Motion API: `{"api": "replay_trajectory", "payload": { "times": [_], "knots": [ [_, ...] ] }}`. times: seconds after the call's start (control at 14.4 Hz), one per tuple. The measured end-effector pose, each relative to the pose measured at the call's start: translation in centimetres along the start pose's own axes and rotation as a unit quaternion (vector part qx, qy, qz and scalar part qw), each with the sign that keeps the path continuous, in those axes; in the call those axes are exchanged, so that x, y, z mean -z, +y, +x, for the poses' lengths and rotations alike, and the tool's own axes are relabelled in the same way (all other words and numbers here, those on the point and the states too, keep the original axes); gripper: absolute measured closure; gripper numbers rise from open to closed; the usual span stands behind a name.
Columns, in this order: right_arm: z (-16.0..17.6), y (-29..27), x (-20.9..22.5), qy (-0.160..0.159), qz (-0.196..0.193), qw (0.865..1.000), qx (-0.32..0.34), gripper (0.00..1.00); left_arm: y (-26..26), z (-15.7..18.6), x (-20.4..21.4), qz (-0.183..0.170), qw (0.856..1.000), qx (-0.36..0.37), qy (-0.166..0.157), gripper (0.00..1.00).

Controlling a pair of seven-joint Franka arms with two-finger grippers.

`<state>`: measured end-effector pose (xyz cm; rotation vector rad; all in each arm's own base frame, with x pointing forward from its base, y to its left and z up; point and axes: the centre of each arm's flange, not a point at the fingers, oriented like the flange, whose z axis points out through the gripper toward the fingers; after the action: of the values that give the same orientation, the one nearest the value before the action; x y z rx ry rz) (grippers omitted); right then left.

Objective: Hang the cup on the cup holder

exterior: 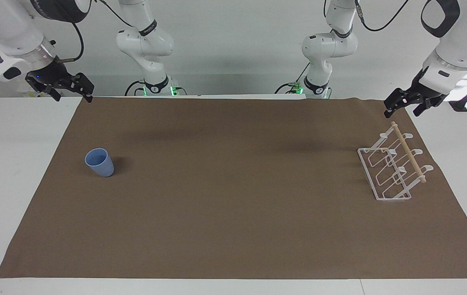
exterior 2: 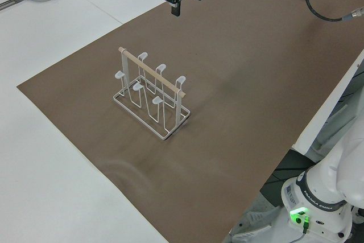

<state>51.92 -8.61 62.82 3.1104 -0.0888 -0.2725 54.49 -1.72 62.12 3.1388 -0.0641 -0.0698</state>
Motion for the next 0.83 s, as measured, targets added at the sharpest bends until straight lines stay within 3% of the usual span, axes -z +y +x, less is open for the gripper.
{"api": "replay_trajectory", "payload": {
  "times": [0.63,0.83],
  "knots": [
    [-0.2,0.6,-0.2,-0.002,0.001,1.0,-0.004,0.0,0.1,-0.1,-0.1,0.0,1.0,-0.001,-0.006,0.0],
    [1.0,1.2,-2.9,0.033,-0.002,0.999,0.003,0.02,0.4,-0.2,-0.6,0.0,1.0,-0.004,-0.014,0.0]
  ]
}}
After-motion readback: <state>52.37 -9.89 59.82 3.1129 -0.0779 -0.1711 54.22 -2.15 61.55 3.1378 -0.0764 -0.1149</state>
